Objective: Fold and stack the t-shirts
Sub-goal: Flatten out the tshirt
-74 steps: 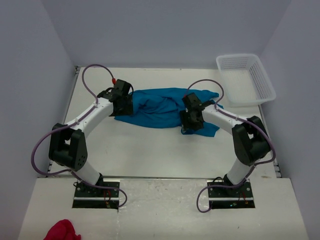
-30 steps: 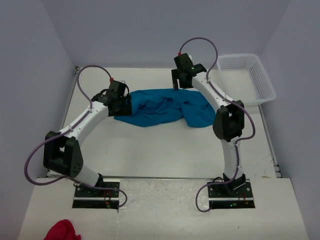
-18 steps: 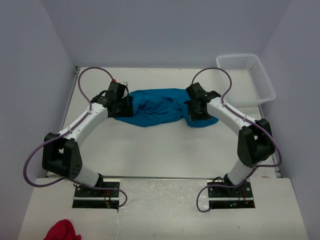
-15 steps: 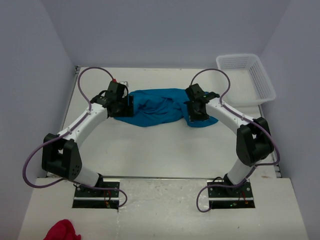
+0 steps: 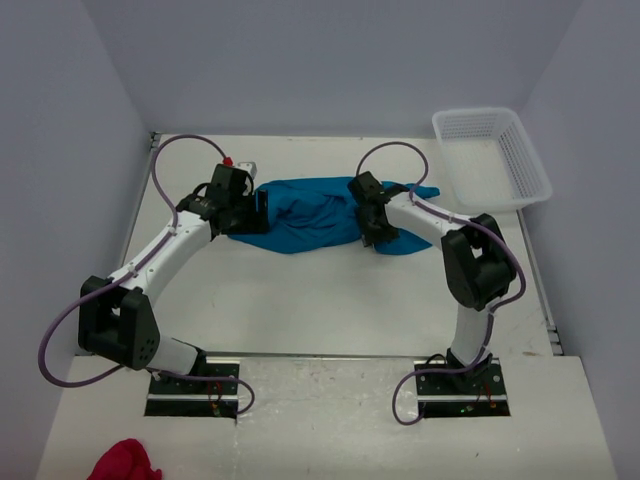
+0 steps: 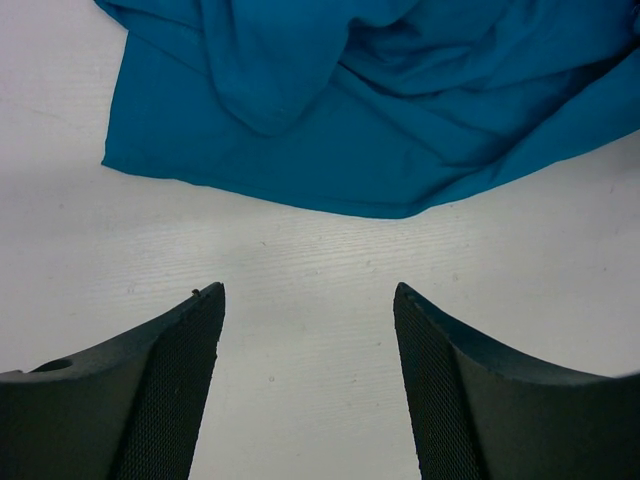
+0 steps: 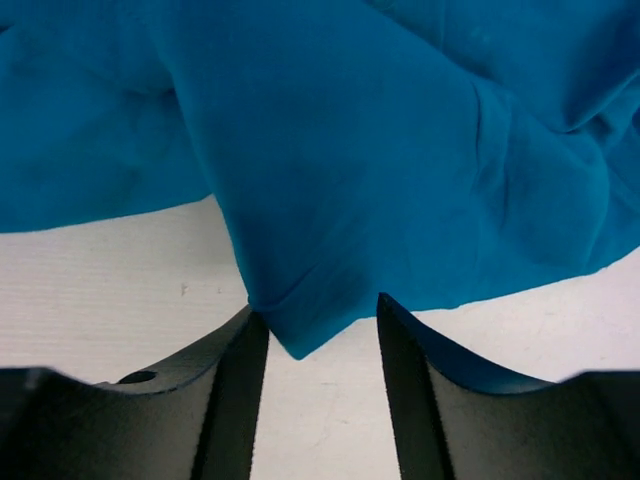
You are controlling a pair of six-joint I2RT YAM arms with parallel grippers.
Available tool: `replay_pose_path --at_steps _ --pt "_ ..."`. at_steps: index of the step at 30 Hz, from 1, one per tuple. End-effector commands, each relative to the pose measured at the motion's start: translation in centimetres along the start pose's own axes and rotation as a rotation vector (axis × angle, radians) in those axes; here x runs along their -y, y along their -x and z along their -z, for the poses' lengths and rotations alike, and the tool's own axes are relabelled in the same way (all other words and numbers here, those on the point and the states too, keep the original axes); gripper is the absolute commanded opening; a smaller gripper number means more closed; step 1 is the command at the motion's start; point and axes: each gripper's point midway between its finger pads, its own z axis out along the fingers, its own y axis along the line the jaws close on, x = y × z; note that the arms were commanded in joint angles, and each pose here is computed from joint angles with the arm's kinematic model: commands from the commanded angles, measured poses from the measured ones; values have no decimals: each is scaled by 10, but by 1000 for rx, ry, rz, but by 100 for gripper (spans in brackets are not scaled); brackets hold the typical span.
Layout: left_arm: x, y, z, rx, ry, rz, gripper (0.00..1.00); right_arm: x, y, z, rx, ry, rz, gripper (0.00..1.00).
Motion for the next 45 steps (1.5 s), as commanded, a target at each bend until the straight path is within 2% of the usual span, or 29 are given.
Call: replay_pose_path --at_steps 1,2,3,5,7,11,18,23,27,31,32,33,34,35,37,40,41,43,45 --pt "9 15 11 57 -54 -28 70 10 17 1 43 -71 8 46" --pt "10 17 12 61 -57 -28 70 14 16 0 39 -93 6 41" --pt "10 17 13 62 -59 -31 70 17 15 -1 36 -114 5 28" --pt "10 17 13 64 -58 -36 71 24 16 0 43 -157 -4 11" --pt "8 16 11 61 -51 -38 71 26 17 6 64 -169 -18 0" --pt "6 9 5 46 -54 -38 71 28 28 37 151 -158 -38 0" --pt "7 7 2 36 -62 -38 71 44 42 78 209 -163 -50 0" --pt "8 8 6 36 -66 -48 71 67 60 71 192 -175 -81 0" --pt "4 9 11 43 -48 -61 71 86 69 44 142 -175 -74 0" --pt "3 10 11 44 -46 -62 71 103 104 30 171 -119 -89 0" --pt "4 10 11 44 -51 -56 71 107 115 27 191 -118 -92 3" --pt "6 11 10 43 -59 -55 71 110 124 24 204 -104 -69 12" --pt "9 10 10 41 -76 -52 71 114 143 20 227 -92 -70 36" --pt "10 11 9 41 -81 -45 71 117 152 19 241 -99 -70 47" --pt "13 11 8 37 -90 -46 71 121 164 27 255 -114 -86 58" --pt "8 9 6 36 -66 -45 71 125 147 38 257 -159 -140 61" --pt "6 9 5 40 -59 -44 71 127 146 61 304 -146 -164 61" --pt "5 5 2 33 -55 -40 71 110 119 58 263 -61 -173 61" --pt "5 3 -1 25 -60 -34 71 100 103 69 263 13 -201 55"
